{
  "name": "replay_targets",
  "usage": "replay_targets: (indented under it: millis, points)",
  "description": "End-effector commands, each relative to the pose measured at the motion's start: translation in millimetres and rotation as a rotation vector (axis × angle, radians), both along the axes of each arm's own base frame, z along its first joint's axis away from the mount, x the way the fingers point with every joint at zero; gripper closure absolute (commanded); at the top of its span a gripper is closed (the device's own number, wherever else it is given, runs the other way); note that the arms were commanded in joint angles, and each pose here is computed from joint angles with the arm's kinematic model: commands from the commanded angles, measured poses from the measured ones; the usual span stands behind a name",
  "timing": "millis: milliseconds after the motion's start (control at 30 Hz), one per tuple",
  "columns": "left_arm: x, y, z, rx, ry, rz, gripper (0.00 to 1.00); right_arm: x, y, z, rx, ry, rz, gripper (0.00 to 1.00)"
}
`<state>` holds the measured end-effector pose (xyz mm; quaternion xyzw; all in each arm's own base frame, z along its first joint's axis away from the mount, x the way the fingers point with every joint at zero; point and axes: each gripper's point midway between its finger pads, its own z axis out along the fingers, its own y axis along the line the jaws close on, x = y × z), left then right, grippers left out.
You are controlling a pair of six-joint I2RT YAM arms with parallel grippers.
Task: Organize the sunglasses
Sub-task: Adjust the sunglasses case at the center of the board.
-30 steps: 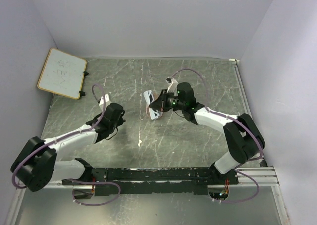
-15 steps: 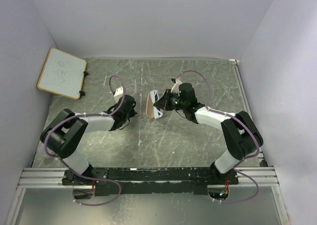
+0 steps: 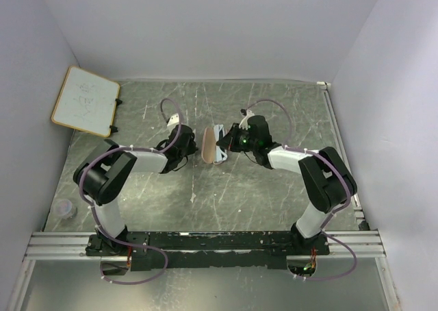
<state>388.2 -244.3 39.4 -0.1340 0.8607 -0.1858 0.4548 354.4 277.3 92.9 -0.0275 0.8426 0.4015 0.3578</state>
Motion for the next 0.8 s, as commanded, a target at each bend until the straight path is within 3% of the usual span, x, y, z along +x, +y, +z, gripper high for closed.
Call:
replay_targets:
  millis: [0,767]
  points:
    - [12,-17,11,-0.043,-0.045,-0.04,0.89,9,-2,-3,0.006,-0.014,-0.029,1.0]
    - [7,-57,22,-0.04,-0.078,-0.121,0.89,13,-1,-23,0.02,0.007,0.021,1.0]
